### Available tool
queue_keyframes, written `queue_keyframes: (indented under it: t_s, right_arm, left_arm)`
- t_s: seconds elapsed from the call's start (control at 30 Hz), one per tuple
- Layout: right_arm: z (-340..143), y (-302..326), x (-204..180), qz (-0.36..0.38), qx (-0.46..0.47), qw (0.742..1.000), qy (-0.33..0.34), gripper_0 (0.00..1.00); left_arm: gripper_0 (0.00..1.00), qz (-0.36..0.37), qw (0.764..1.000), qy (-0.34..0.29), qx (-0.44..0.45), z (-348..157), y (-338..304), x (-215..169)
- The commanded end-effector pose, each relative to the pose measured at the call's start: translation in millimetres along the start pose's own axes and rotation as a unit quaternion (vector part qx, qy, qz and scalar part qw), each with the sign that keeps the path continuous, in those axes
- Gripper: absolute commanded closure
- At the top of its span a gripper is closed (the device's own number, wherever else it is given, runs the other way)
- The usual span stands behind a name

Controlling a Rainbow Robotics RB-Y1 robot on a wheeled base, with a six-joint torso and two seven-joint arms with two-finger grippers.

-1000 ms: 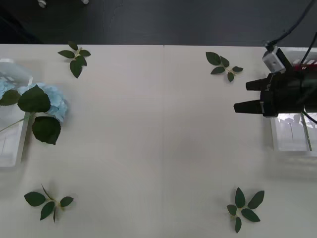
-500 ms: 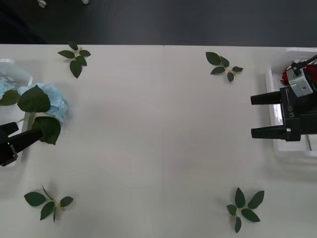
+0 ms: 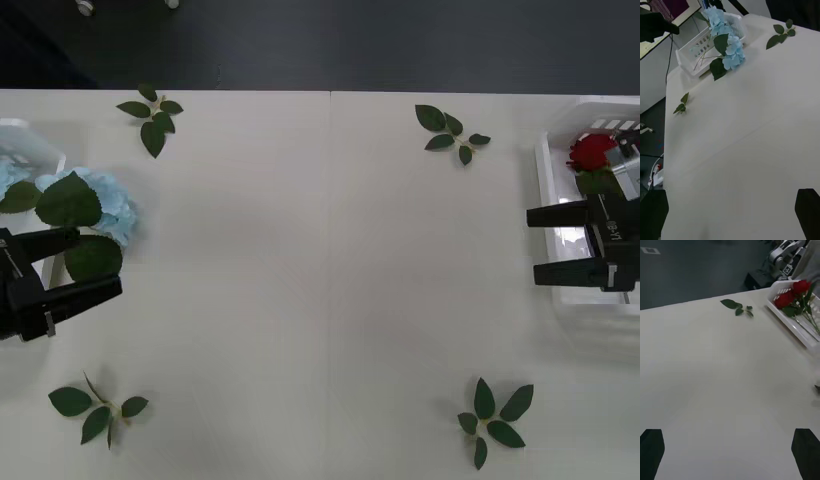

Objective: Put the red flowers into the right box and the blue flowers into the left box

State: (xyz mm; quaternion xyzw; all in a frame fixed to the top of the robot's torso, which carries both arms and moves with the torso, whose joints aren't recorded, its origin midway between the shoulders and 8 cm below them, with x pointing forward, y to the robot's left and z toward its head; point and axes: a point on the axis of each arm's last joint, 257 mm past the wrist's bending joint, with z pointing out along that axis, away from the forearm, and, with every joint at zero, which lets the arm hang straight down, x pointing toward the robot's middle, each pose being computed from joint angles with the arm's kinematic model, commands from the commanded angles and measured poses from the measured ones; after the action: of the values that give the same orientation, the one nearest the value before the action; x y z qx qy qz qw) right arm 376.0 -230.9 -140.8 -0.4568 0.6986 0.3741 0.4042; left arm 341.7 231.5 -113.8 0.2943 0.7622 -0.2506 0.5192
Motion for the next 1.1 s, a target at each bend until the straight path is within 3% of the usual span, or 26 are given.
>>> queue_keyframes:
  t_s: [0.03,0.63,1.1]
  right_arm:
    - [-7.0,2.1,-4.0,-0.006,-0.010,1.000,-0.007,0.00]
    - [-7.7,5.7,-3.3,-0.002,-0.018,1.000,-0.009,0.00]
    - [-7.7,5.7,-3.3,-0.002,-0.018,1.000,-0.009,0.00]
  left_arm:
    - [0.00,0.119,0.992,0.017,0.033,5.8,-13.3,-13.6]
    - [0.00,0.247,0.962,0.098,0.068,4.1,-12.1,-1.7]
    - [0.00,0.249,0.960,0.098,0.084,9.8,-19.3,1.3]
